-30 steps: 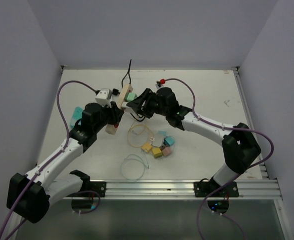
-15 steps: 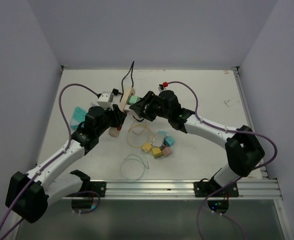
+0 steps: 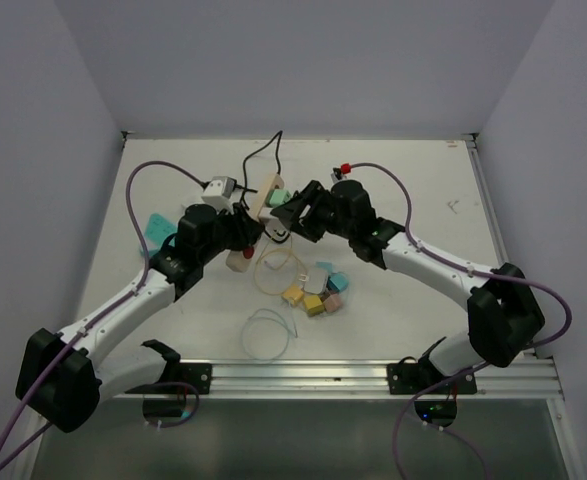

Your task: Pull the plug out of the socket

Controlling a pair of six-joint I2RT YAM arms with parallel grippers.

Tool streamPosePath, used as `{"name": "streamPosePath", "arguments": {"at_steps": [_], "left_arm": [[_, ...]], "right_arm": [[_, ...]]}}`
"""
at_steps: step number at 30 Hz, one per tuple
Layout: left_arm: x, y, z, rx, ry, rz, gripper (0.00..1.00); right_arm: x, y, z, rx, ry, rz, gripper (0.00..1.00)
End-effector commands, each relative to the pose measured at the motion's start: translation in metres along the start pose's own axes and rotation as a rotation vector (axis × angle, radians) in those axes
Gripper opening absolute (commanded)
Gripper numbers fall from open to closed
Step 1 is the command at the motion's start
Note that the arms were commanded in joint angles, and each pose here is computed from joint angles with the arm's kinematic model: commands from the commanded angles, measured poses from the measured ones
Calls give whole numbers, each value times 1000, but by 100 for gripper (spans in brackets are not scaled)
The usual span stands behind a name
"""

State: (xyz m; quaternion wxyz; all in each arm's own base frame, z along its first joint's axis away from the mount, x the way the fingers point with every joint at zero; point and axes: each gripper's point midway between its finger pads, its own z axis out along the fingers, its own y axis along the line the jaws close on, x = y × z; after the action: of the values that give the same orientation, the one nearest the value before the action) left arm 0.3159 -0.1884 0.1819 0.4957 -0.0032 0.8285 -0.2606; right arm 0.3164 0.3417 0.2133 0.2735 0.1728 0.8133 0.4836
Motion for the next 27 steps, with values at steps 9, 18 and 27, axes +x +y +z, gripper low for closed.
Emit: {"name": "streamPosePath", "arguments": {"at_steps": [9,18,27], "left_arm": [[-53,137,-33,-696,-248,-30,0],[-49,149,-34,-773,-226,-42,0],[-70,150,-39,-812,-272,-19,0]], "right_arm": [[-17,-6,-61,-22,12,-17,0],[-21,7,-76,-33,22,-29,0],[-25,7,-86,-18,1,-34,0]]}}
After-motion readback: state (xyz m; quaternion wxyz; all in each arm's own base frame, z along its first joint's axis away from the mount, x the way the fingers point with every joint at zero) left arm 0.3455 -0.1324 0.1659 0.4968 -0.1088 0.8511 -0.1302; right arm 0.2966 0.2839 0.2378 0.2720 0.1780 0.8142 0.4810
